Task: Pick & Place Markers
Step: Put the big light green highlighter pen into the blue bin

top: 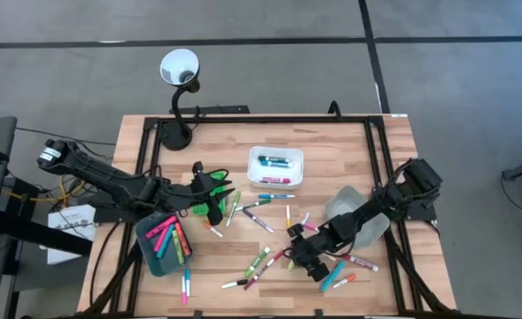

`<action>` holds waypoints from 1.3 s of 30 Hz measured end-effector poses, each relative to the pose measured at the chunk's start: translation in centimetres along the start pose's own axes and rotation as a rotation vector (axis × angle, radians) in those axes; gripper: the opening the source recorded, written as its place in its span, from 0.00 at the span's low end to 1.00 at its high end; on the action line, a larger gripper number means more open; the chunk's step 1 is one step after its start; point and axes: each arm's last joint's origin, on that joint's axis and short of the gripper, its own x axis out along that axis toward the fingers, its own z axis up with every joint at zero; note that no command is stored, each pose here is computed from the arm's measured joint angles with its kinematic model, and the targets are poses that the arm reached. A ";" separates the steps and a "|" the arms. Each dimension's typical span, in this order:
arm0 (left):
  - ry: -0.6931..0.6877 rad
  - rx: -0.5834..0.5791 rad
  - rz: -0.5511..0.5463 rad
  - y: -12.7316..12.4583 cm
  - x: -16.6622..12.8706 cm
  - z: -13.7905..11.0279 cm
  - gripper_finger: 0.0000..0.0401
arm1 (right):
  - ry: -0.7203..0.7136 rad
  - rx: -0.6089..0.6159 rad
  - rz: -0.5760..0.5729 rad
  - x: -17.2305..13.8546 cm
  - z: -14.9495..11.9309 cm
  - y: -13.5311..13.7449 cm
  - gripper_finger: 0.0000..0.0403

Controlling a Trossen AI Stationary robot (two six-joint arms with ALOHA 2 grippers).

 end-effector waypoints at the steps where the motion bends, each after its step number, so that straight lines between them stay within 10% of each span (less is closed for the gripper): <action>1: -0.002 -0.002 0.000 0.0 0.0 0.0 0.26 | 0.002 -0.028 0.000 0.1 0.0 0.0 0.39; 12: -0.013 -0.011 -0.003 0.0 0.0 0.2 0.26 | -0.104 -0.054 0.073 -2.4 1.3 -1.2 0.12; 26: 0.000 0.114 -0.117 -0.9 0.7 -0.2 0.26 | -0.834 -0.397 -0.224 -15.0 2.6 -6.2 0.17; 34: -0.093 0.262 -0.103 -1.9 5.1 -1.0 0.32 | -1.231 -0.086 -0.382 -13.3 -0.3 -11.4 0.18; 39: -0.117 0.234 -0.123 -1.3 7.4 -1.6 0.44 | -1.231 0.002 -0.382 -11.2 -0.7 -13.6 0.18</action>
